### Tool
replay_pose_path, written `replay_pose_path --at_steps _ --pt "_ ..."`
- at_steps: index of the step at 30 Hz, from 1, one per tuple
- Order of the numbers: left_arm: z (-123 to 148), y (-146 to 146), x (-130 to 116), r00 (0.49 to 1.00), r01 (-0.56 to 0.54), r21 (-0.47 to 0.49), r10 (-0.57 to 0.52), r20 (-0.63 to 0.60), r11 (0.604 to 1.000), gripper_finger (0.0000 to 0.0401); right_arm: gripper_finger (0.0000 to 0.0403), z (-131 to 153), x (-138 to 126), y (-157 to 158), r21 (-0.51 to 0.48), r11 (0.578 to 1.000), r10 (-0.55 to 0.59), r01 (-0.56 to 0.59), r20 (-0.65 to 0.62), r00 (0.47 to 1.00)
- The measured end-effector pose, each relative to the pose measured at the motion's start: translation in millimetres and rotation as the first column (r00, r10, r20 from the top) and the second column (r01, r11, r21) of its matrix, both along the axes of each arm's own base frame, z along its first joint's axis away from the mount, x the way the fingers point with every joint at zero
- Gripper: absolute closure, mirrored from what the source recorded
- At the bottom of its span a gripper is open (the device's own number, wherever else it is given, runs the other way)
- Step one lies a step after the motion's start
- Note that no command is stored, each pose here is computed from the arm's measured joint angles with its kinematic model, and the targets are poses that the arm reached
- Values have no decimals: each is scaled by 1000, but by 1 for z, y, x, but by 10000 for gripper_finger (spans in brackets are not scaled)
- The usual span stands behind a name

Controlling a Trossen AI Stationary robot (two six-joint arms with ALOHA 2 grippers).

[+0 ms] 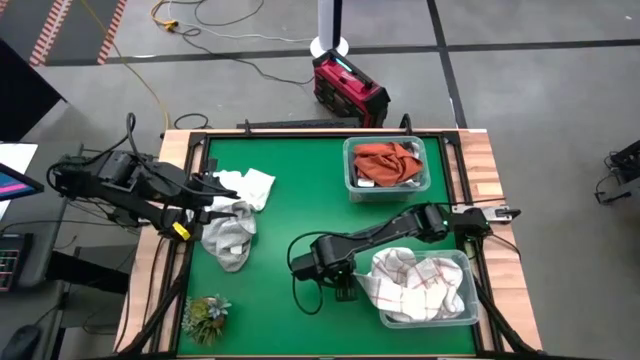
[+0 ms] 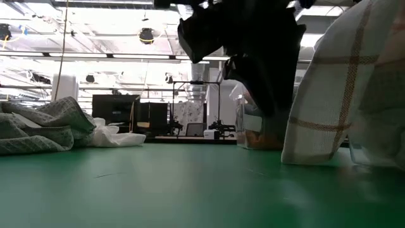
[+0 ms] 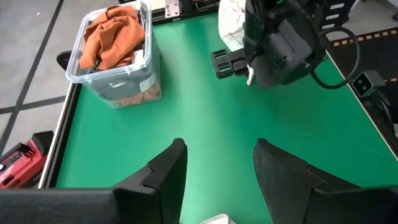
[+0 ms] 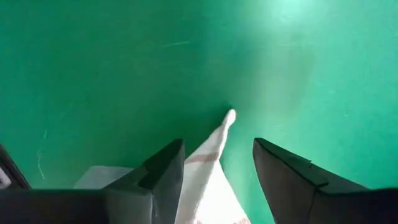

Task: Sort towels by color in basket
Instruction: Put the white squared towel into the bottom transparent bin

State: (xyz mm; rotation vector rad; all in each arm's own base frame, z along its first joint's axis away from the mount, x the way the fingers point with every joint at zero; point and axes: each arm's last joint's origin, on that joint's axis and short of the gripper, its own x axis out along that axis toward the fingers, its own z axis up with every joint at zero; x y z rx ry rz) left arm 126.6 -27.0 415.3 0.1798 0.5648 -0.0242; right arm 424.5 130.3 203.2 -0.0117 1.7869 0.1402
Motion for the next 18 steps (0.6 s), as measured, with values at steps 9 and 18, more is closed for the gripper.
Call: replay_pose_path --at_steps 9,18 --pt "-2 0 -1 1000 -9 -9 9 -21 1000 228 207 -5 -12 4 -16 1000 15 -15 -45 999" --pt "-2 0 -1 1000 -10 -9 10 -20 1000 228 227 43 -36 -5 -5 988 -156 156 19 988"
